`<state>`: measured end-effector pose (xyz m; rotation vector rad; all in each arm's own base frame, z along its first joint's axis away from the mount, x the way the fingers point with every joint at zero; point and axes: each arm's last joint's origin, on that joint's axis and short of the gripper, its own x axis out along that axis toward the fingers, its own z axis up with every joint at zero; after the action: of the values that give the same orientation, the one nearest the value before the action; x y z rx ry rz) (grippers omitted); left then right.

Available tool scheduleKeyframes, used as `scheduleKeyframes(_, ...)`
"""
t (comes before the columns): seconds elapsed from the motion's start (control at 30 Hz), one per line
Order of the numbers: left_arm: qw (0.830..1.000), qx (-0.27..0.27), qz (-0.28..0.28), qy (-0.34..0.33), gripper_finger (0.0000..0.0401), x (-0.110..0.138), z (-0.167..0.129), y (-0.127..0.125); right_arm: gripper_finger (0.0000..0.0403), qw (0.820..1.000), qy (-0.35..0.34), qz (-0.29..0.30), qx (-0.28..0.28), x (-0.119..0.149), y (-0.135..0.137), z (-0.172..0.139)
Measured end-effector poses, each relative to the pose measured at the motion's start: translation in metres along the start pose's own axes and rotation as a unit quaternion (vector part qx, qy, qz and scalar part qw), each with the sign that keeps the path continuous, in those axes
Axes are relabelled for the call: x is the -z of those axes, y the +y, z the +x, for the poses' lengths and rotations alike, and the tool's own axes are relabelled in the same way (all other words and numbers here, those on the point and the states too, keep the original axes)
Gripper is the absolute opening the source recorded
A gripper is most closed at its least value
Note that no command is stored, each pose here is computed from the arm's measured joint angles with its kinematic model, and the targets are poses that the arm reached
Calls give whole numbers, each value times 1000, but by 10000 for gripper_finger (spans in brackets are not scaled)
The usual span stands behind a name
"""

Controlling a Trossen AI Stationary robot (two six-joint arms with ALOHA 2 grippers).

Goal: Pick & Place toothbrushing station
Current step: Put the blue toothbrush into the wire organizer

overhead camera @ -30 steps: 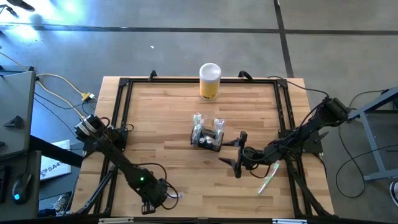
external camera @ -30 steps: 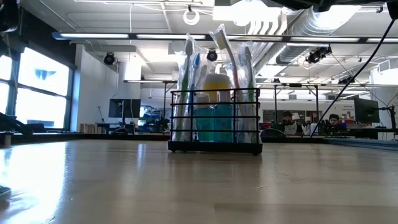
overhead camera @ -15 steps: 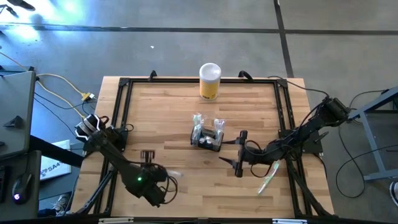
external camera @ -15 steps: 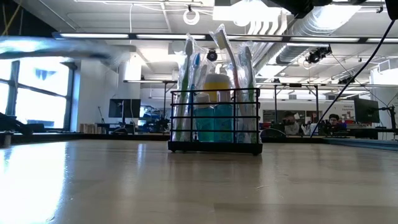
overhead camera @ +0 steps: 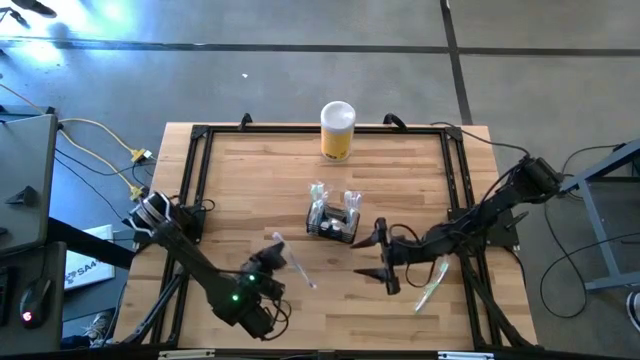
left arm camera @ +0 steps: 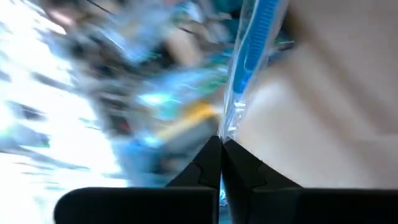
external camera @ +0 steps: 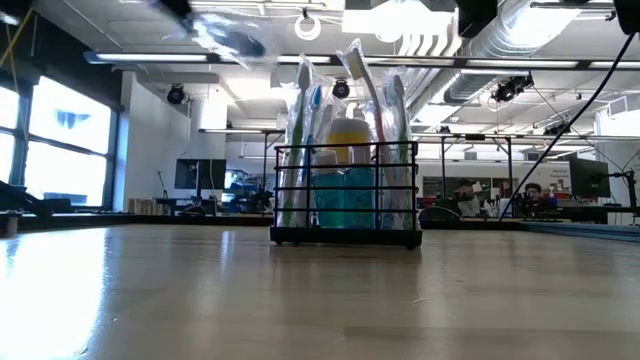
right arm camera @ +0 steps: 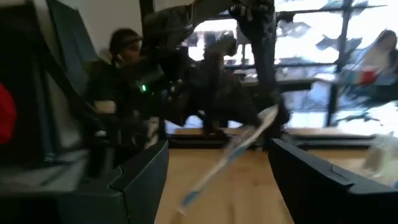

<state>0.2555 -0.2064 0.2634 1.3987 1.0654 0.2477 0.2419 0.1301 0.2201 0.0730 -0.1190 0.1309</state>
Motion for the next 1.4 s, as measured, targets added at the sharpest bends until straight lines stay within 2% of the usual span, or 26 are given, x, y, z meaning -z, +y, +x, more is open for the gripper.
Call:
scheduleKeyframes(0.07,996,-67,66,6,0,-10,6,-3,268,999,4,36,-18,1,-5,2)
scheduleKeyframes(0.17,980,-147,135,25,0,-24,16,-5,268,995,29,86,-33,5,-14,6)
scheduleKeyframes(0.33,949,-205,225,82,0,-49,38,-2,268,992,57,116,5,11,-33,11)
scheduleKeyframes(0.57,957,-185,200,102,0,-59,63,16,268,992,52,113,31,10,-48,14)
scheduleKeyframes(0.77,961,-182,183,102,0,-61,67,20,268,987,78,132,39,15,-55,15)
scheduleKeyframes(1.0,973,-161,157,47,0,-75,63,24,268,986,80,141,38,16,-56,15)
scheduleKeyframes(1.17,971,-150,184,8,0,-84,60,29,268,985,84,148,20,16,-55,15)
scheduleKeyframes(1.4,976,-145,161,-19,0,-88,68,40,268,981,104,162,24,20,-55,14)
